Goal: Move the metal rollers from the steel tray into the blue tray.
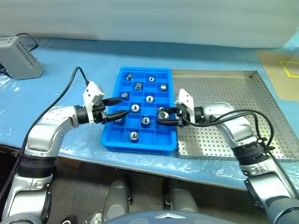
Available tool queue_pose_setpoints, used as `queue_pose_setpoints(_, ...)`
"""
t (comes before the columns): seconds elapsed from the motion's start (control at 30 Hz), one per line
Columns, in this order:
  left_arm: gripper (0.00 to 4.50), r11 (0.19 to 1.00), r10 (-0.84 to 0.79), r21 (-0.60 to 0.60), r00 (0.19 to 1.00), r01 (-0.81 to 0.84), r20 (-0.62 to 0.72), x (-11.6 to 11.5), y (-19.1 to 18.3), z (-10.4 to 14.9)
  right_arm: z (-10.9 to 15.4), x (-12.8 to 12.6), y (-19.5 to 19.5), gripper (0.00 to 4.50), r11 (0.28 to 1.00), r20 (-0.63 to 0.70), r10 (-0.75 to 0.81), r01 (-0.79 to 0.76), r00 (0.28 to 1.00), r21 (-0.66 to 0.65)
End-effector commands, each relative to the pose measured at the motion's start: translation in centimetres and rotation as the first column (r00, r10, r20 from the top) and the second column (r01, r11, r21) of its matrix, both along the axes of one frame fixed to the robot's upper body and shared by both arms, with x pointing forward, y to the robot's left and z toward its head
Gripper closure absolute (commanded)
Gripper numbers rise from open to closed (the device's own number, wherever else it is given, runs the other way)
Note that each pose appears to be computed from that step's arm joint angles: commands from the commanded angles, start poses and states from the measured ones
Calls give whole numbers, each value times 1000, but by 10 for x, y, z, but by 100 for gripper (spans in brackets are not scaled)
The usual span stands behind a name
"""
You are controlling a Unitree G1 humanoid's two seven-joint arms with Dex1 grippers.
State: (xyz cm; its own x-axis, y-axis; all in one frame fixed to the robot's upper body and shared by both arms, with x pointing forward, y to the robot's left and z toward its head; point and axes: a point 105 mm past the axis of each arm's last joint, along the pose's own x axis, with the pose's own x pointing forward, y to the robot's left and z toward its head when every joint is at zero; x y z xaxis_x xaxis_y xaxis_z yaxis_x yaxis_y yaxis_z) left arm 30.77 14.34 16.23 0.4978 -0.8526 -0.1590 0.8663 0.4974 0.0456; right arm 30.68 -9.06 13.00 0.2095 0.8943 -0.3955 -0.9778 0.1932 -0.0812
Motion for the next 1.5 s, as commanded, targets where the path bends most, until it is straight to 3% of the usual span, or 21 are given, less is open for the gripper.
queue_pose_setpoints(0.03,117,1000,-19,-2,999,19,30,-14,0,10,-2,-27,2,284,991,-48,130,-131,990,-17)
queue_pose_setpoints(0.2,117,997,-75,26,997,75,20,-23,-9,5,-16,-44,14,284,977,-101,208,-211,973,-23)
queue_pose_setpoints(0.43,117,989,-125,76,992,124,-1,-27,-15,-7,-20,-37,21,284,984,-124,180,-178,976,24)
queue_pose_setpoints(0.6,117,989,-128,70,992,128,-9,-26,-10,-14,-23,-22,16,284,995,-66,103,-103,992,7)
queue_pose_setpoints(0.8,117,989,-133,67,991,134,-12,-22,1,-20,-23,-27,14,284,994,-65,104,-106,992,-18)
queue_pose_setpoints(1.0,117,987,-146,61,989,146,-8,-18,2,-26,-15,-24,15,81,998,-64,63,-63,996,-3)
queue_pose_setpoints(1.23,117,987,-152,52,988,151,-1,-17,-2,-28,12,-4,-9,81,994,-28,-80,82,996,76)
queue_pose_setpoints(1.4,117,988,-150,39,989,149,2,-12,-8,-27,43,18,-66,81,942,-32,-295,296,955,157)
queue_pose_setpoints(1.5,117,986,-162,34,987,161,2,-10,-14,-28,39,23,-95,81,914,-56,-379,383,924,131)
